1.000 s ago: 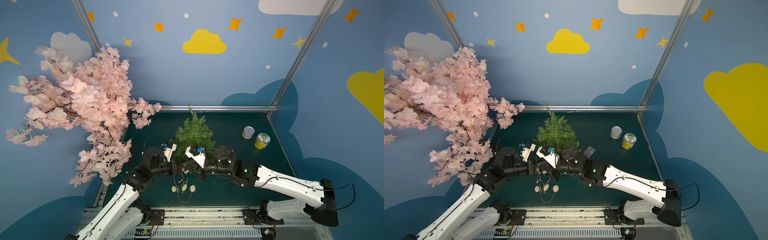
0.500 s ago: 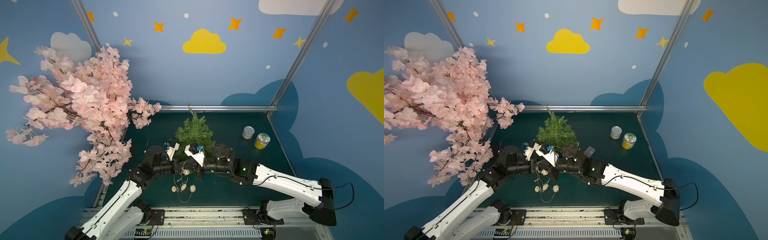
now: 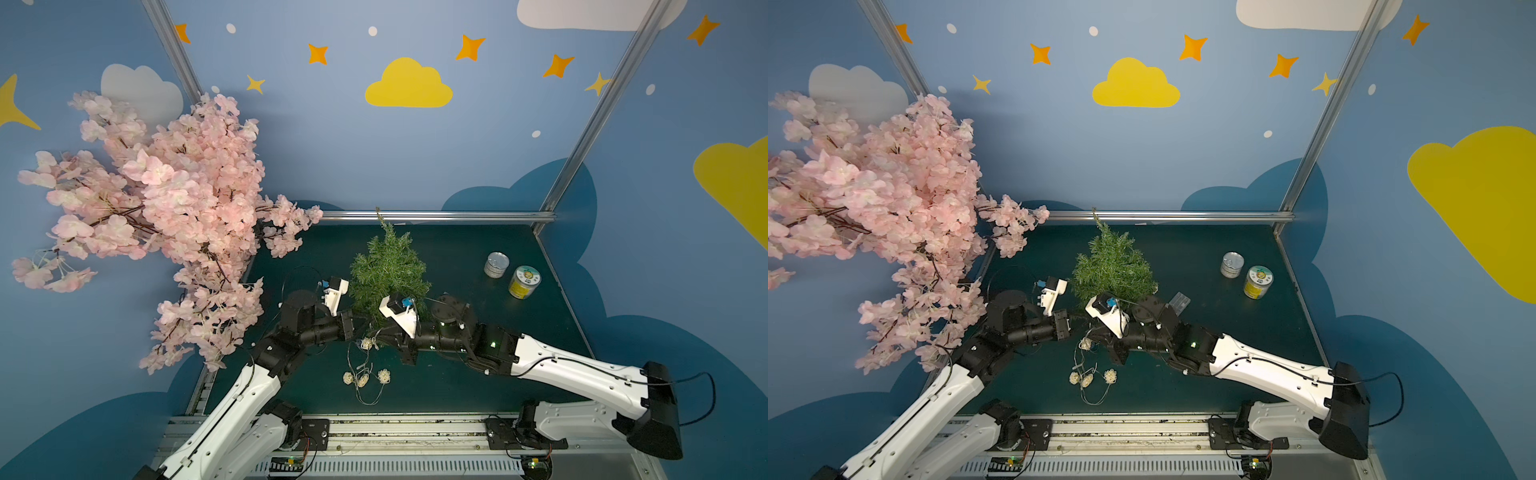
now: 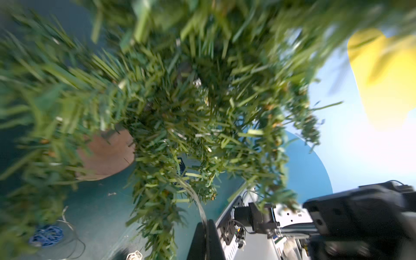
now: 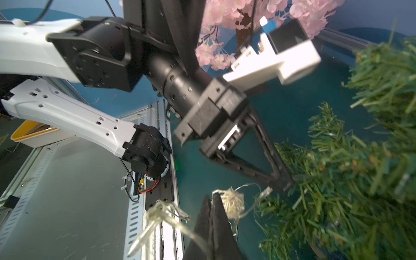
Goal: Remove string lights from the small christmas tree
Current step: Adjust the light string.
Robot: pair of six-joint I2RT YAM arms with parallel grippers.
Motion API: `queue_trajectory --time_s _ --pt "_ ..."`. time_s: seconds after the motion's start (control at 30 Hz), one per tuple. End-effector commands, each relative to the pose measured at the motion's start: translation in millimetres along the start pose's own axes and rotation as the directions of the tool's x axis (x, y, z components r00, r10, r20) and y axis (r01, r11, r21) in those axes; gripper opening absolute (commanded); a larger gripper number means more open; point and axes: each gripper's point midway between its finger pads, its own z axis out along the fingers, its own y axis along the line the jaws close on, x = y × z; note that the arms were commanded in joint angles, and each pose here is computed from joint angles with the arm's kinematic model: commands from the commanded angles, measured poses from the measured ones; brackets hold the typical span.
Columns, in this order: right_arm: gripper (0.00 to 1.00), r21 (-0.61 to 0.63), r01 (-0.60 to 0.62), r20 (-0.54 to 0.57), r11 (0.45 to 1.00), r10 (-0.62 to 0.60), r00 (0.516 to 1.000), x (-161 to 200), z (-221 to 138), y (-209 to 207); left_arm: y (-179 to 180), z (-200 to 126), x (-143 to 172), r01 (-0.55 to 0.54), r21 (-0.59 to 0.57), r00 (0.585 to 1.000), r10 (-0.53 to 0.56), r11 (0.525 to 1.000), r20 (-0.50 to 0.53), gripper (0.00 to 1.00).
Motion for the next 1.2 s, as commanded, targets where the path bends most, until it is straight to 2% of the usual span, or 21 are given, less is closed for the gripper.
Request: queue_trajectory --time_s 0.0,0.03,0.07,0.13,0.23,0.6,0.73,0.93,1.07,1.17 --pt "0.33 0.008 -0.024 -0.021 1.000 0.024 0.999 8 -7 -2 0 -10 -7 -0.011 -0.026 1.000 0.012 1.000 0.029 0.04" --pt "0.49 0.007 -0.031 -0.051 0.999 0.032 0.998 17 -7 -2 1 -12 -8 -0.010 -0.033 0.999 0.011 0.999 0.035 0.04" --pt "0.57 0.009 -0.036 -0.067 0.999 0.036 0.997 23 -8 -2 2 -13 -8 -0.010 -0.036 0.999 0.012 0.999 0.039 0.04" --pt "0.67 0.028 -0.049 -0.092 0.998 0.051 0.994 35 -12 -5 4 -15 -9 -0.008 -0.043 0.999 0.009 0.999 0.044 0.04" --pt "0.74 0.062 -0.059 -0.086 0.996 0.065 0.994 46 -22 -10 6 -18 -12 -0.009 -0.052 0.998 0.012 0.999 0.058 0.04" --pt "0.77 0.190 -0.107 -0.102 0.976 0.128 0.986 73 -56 -38 13 -41 -31 -0.059 -0.175 0.991 0.079 0.983 0.112 0.04" --pt "0.77 0.199 -0.128 -0.104 0.972 0.151 0.983 78 -51 -43 18 -47 -31 -0.057 -0.215 0.987 0.087 0.975 0.134 0.04" --pt "0.77 0.242 -0.134 -0.111 0.961 0.165 0.980 76 -38 -58 9 -57 -37 -0.081 -0.212 0.977 0.119 0.974 0.176 0.04" --pt "0.76 0.275 -0.157 -0.095 0.949 0.189 0.977 67 -32 -71 9 -58 -32 -0.080 -0.217 0.982 0.114 0.973 0.151 0.04" --pt "0.74 0.281 -0.170 -0.078 0.944 0.199 0.977 61 -28 -77 4 -57 -23 -0.071 -0.176 0.988 0.094 0.982 0.126 0.04"
